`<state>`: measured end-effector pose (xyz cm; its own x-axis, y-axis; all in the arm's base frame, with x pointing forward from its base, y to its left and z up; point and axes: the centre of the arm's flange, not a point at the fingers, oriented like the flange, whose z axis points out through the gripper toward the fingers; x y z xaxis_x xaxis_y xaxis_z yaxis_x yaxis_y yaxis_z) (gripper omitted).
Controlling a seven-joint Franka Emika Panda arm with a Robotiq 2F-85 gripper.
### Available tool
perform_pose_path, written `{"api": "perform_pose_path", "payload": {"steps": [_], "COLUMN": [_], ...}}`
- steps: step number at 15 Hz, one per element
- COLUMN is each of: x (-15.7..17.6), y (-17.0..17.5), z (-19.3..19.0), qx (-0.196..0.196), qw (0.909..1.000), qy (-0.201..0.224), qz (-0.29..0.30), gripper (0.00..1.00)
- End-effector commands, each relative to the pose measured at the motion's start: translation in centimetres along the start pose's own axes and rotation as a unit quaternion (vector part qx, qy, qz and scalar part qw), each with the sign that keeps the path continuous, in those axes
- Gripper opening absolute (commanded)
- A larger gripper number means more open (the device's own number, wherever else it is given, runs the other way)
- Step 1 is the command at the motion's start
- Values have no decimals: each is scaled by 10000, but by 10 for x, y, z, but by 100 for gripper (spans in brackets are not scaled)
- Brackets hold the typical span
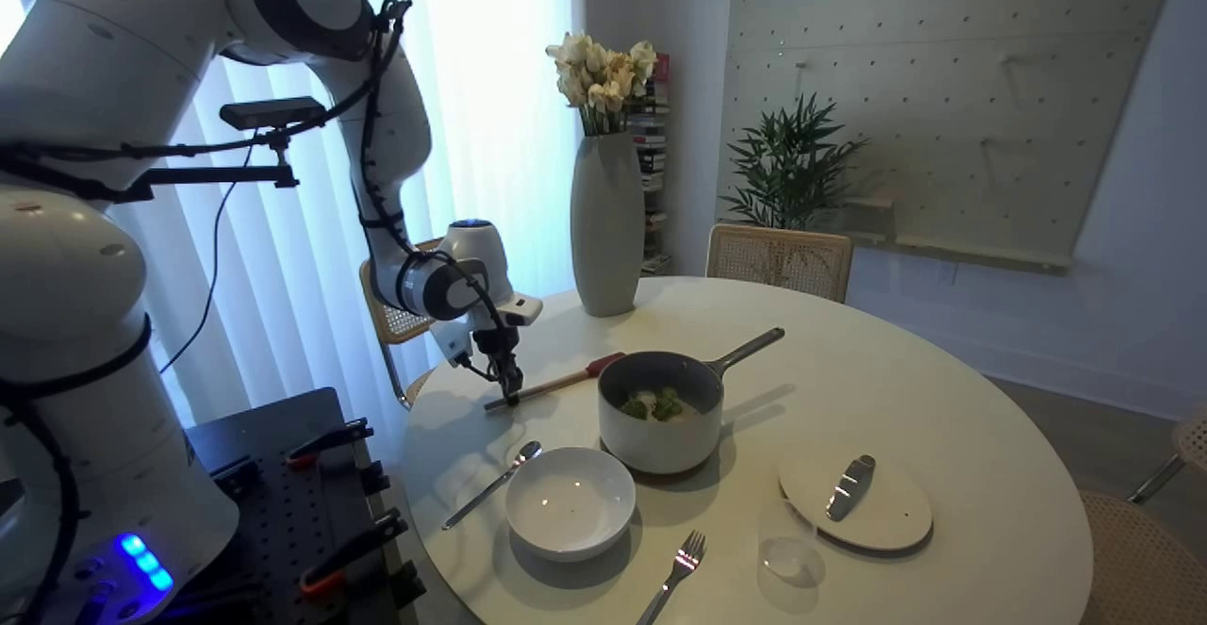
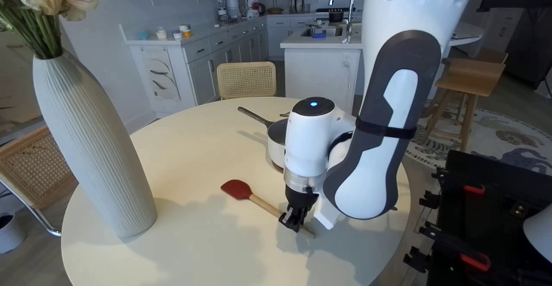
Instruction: Use the spatula to stir in the pot
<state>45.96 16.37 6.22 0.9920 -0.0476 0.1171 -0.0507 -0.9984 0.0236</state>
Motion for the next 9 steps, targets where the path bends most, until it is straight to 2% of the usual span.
{"api": "perform_pose_path", "payload": {"steps": [1, 9], "x": [4, 20], "y": [0, -2], "z": [-41, -130], "qx": [-49, -192], "qw": [9996, 9959], "qy": [-30, 91], "qz": [-269, -880], "gripper": [4, 4]}}
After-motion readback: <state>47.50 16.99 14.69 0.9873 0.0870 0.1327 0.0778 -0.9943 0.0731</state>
